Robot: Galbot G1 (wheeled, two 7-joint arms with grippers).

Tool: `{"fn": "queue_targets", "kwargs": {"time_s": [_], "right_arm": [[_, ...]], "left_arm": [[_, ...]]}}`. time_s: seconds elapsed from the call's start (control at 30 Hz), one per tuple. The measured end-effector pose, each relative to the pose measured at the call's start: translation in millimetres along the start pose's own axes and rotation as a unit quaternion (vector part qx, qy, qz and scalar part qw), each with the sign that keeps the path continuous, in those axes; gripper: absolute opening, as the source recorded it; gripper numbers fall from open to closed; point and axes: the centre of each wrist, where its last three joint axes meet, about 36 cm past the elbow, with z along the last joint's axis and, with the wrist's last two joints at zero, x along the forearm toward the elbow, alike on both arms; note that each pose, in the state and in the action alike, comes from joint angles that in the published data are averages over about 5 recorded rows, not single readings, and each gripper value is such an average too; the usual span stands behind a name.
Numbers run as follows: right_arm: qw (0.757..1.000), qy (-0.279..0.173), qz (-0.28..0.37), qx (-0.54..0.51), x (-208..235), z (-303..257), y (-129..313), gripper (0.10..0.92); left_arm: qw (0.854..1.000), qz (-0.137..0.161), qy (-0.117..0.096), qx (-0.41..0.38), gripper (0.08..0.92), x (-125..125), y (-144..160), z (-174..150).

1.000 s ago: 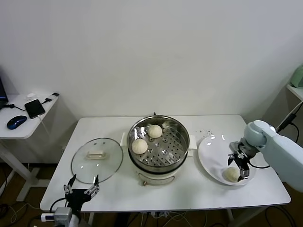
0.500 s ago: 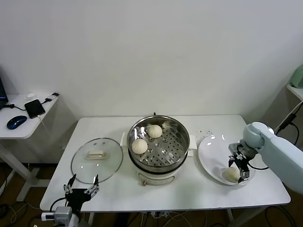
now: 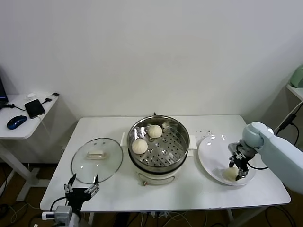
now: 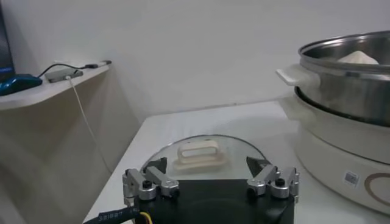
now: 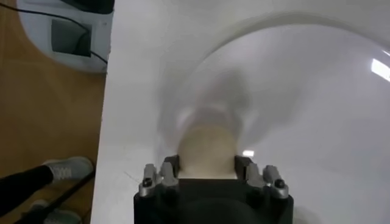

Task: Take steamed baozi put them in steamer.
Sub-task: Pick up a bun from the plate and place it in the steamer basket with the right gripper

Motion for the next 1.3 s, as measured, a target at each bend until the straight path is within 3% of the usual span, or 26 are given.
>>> {"fn": "queue_targets", "kwargs": {"time_s": [0.33,0.6,0.93,1.13,1.3], "right_arm": [[1.0,-0.005,0.024,0.002,44.3,-3.4,-13.6,0.532],[0.997,-0.024,0.069,0.03,137.5,-44.1,-52.5,0.535],[0.986,-0.061,0.105,0.111,254.1,-144.9,-87.4,0.535],[0.967,-0.087,0.082,0.227,270.0,-203.8,-95.6,0.535],[0.93,-0.075,0.071,0.352,257.8,-238.5,-94.4,0.535]], "left_arm": [[1.0,-0.002,-0.005,-0.002,0.823,-5.1,-1.2,-0.9],[1.0,-0.017,-0.015,-0.01,0.823,-11.0,2.4,-1.2],[0.999,-0.025,-0.03,-0.014,0.823,-9.5,4.2,-7.8],[0.999,-0.023,-0.036,-0.016,0.823,-6.1,2.9,-12.3],[0.999,-0.022,-0.039,-0.017,0.823,-4.0,2.2,-15.2]]}}
